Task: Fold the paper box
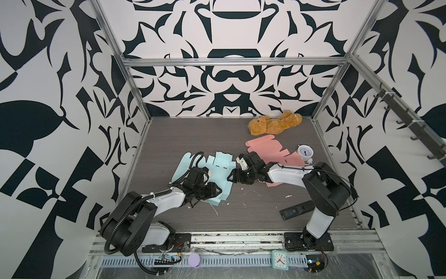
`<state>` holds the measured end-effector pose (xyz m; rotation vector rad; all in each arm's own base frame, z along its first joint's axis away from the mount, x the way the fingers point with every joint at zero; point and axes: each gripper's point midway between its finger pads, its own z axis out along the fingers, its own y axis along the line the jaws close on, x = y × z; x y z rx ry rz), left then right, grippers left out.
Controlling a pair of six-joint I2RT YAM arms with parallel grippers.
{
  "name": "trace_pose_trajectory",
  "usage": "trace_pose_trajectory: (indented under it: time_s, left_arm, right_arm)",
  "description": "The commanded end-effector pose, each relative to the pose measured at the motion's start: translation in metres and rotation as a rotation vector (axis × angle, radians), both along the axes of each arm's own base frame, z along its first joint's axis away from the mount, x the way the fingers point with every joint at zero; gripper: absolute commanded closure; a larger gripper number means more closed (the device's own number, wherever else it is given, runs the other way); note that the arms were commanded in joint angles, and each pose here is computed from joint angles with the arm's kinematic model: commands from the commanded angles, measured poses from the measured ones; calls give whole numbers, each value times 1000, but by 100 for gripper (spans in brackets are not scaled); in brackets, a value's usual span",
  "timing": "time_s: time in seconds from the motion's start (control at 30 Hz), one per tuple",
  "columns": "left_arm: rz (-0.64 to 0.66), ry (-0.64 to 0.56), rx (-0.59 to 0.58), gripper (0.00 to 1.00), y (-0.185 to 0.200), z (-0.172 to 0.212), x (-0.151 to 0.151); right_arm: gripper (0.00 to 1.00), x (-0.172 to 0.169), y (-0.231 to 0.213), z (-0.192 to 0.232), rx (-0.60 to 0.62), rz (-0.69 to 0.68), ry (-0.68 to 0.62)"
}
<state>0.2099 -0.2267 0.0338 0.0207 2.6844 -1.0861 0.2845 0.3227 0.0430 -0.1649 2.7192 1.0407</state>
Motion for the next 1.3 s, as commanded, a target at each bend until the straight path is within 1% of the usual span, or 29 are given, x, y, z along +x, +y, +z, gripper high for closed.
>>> trace_pose_trajectory:
  time_s: [0.0,0.4,0.63,0.8,0.9,0.97,1.1,1.27]
  left_arm:
    - [13,-6,3,55,0,1,3]
    - [6,-22,4,55,1,7,2]
    - [-1,-32,7,55,0,13,5]
    - [1,-49,13,55,1,18,6]
    - [5,-53,29,55,4,17,6]
    - [7,-84,25,55,4,26,8]
    - [9,-87,46,55,8,24,8]
    - [10,-82,50,55,9,23,7]
  right_arm:
    - [32,4,8,-2,22,-11,11]
    - [67,13,20,-10,51,-18,29]
    - [81,16,15,-14,40,-22,30]
    - [89,21,9,-15,34,-15,40]
    - [91,26,6,-12,38,0,42]
    - [91,29,4,-9,25,24,35]
    - [92,36,-1,-7,-35,88,23]
    - [90,45,-6,-6,-123,143,3]
